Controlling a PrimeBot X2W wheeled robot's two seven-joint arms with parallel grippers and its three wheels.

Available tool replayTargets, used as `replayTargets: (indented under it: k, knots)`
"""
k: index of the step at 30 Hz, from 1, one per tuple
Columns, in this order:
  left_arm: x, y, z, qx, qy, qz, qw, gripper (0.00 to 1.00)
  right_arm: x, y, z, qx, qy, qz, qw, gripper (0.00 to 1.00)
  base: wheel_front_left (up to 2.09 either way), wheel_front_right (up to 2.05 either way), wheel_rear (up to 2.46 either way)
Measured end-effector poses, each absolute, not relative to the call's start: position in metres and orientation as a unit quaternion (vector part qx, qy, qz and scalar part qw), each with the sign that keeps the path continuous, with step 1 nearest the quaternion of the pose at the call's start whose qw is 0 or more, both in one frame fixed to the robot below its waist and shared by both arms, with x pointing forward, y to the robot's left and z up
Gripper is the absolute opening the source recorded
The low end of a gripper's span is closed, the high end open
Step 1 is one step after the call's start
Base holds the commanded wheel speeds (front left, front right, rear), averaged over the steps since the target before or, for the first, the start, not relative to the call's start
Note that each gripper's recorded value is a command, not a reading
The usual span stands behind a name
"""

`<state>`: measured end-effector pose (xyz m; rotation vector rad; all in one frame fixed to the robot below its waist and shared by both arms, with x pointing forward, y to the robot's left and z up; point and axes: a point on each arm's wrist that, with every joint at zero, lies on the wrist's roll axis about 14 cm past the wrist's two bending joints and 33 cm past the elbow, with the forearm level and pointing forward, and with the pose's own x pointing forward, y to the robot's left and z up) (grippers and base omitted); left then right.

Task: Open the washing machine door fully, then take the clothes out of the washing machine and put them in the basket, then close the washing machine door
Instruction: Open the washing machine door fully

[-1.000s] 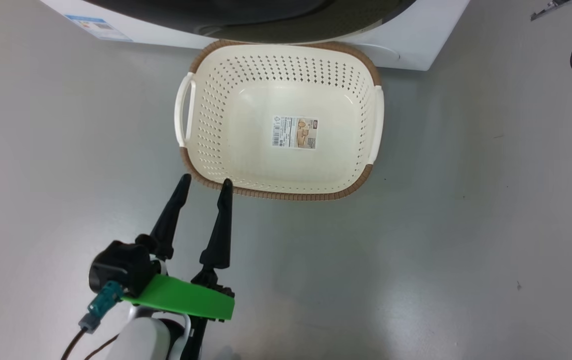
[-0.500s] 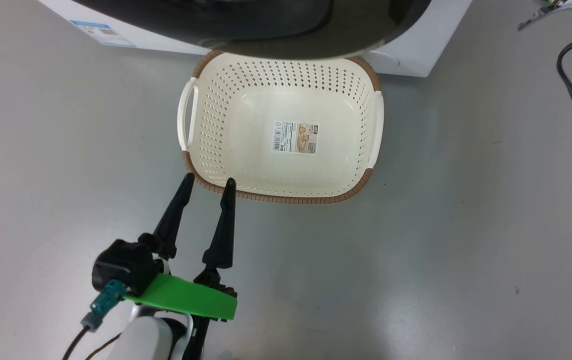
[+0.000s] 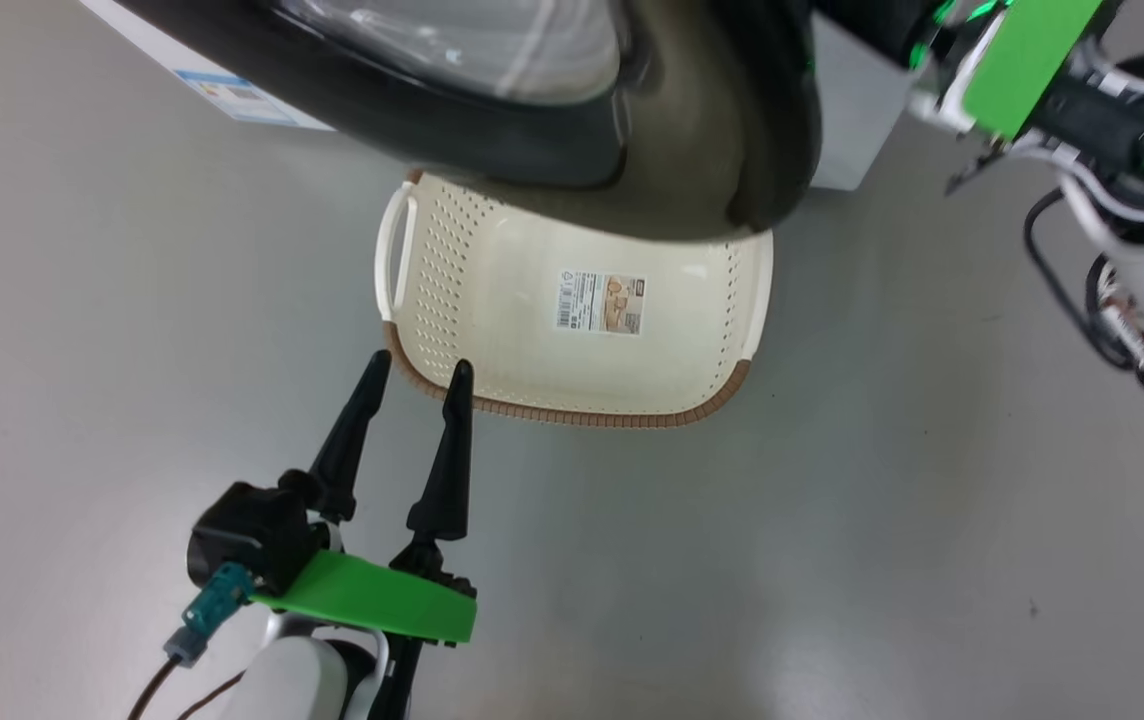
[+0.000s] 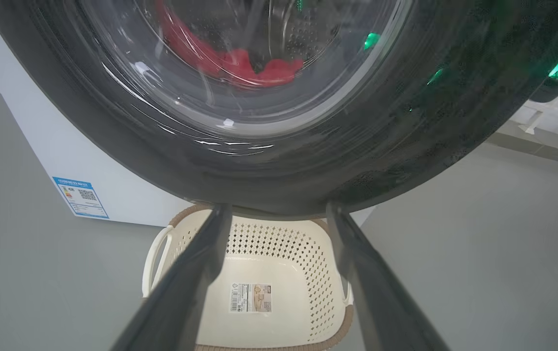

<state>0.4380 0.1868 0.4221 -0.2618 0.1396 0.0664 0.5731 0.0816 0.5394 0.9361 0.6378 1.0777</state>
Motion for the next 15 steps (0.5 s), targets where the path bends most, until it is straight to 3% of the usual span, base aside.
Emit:
replayTargets:
  k: [15]
  knots:
    - [0.430,0.189,0.439,-0.133,0.050,0.036,0.989,1.00,0.520,0.103,0.538,0.401,0.323,0.527,0.676,0.00,0.00,0.00,0.00]
